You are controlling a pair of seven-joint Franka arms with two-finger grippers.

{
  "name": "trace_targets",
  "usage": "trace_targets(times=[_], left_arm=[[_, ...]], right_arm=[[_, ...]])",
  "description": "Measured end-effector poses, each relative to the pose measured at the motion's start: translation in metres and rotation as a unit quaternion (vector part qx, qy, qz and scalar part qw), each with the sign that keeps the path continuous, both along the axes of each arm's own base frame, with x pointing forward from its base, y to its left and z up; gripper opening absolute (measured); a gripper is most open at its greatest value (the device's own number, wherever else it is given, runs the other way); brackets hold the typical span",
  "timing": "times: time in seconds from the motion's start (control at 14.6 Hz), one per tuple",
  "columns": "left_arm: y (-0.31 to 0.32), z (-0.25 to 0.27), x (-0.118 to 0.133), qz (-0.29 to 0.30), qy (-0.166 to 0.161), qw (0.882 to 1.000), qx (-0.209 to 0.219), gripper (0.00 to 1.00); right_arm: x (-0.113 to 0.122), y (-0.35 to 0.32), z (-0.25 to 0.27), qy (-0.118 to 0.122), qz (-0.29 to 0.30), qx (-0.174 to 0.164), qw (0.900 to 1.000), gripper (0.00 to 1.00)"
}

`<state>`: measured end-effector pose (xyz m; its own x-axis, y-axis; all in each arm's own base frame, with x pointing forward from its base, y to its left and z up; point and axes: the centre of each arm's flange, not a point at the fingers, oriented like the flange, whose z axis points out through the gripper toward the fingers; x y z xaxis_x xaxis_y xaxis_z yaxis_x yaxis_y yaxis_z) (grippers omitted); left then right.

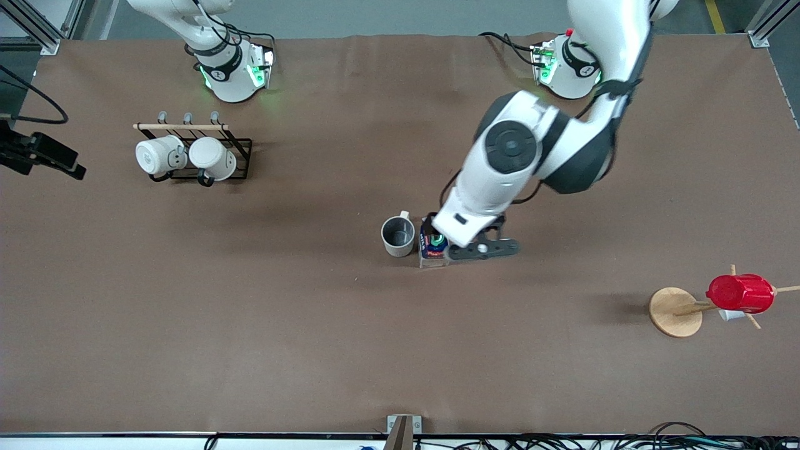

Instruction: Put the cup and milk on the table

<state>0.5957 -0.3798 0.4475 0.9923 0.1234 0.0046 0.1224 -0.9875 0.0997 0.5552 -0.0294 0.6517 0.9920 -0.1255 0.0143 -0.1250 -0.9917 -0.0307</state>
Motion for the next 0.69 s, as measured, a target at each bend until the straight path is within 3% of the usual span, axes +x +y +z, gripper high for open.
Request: trace_targets(times=[0.34,0.69], left_arm=[[0.132,0.075,0.029,-0.003,-0.004,1.0,0.01,1.0],[0.205,0.117,0.018,-0.056,-0.008,0.996,0.068,1.0]], right_arm=[[0.002,0.001,0.0,0.004,0.011,0.0,1.0,1.0],[0.003,0.001,-0.002,0.005,0.013,0.0,1.0,1.0]])
